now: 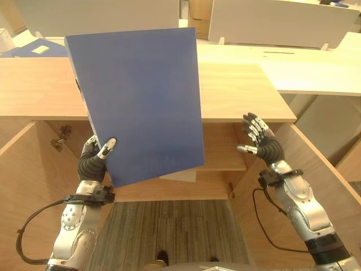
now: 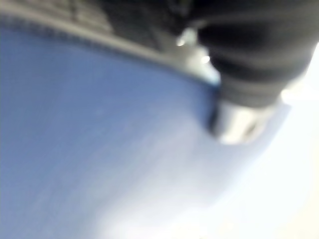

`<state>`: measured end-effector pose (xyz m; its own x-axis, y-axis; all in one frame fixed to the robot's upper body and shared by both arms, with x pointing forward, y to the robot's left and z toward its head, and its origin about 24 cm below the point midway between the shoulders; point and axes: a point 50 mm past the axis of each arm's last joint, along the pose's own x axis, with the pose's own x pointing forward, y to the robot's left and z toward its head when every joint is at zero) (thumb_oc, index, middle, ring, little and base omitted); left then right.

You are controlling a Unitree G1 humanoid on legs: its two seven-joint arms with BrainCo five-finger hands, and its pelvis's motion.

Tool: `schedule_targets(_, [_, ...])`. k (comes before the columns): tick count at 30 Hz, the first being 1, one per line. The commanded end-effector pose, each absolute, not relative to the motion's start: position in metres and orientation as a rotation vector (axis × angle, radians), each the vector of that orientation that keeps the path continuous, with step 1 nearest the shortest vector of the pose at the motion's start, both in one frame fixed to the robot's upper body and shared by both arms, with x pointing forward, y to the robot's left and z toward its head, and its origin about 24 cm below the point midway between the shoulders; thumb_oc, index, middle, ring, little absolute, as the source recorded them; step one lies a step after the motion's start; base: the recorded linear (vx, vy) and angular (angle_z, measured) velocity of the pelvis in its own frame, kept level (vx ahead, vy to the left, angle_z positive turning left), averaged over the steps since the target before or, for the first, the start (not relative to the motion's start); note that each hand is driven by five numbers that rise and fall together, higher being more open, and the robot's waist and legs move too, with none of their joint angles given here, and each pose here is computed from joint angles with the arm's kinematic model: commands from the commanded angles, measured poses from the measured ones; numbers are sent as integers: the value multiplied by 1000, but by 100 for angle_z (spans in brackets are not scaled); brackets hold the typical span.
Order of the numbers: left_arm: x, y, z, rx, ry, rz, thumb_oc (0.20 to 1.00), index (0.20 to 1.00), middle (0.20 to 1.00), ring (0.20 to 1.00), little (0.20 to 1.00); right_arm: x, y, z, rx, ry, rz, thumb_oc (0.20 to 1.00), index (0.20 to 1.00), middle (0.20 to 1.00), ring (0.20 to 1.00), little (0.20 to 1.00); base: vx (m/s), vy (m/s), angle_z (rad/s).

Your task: Put the empty folder in the office cabinet

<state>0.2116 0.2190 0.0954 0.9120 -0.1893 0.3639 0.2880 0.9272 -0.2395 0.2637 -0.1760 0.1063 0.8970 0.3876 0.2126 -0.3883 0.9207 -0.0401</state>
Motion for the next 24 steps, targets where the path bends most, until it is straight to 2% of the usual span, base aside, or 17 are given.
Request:
schedule_targets(1, [228, 214, 139, -218, -573, -371, 200, 200, 200, 200, 200, 274, -185, 137, 26, -374, 356, 1000, 1000, 1000, 1000, 1000, 14, -7, 15])
schedule_targets(9, [244, 200, 135, -192, -545, -455, 200, 200, 200, 200, 200, 304, -159, 165, 117, -341, 466, 1000, 1000, 1000, 1000, 1000, 15, -9, 7])
schedule_targets(19, [248, 192, 133, -192, -533, -487, 200, 200, 200, 200, 200, 310, -139, 166, 156, -291, 528, 1000, 1000, 1000, 1000, 1000, 3, -4, 1])
schedule_targets(21, [252, 181, 135, -190, -530, -509, 200, 200, 200, 200, 200, 315, -120, 164, 208, -247, 556, 1000, 1000, 1000, 1000, 1000, 0, 0, 0])
schedule_targets(24, [252, 179, 134, -182, -526, -510, 200, 200, 200, 200, 200, 314, -116, 162, 214, -239, 567, 1000, 1000, 1000, 1000, 1000, 0, 0, 0])
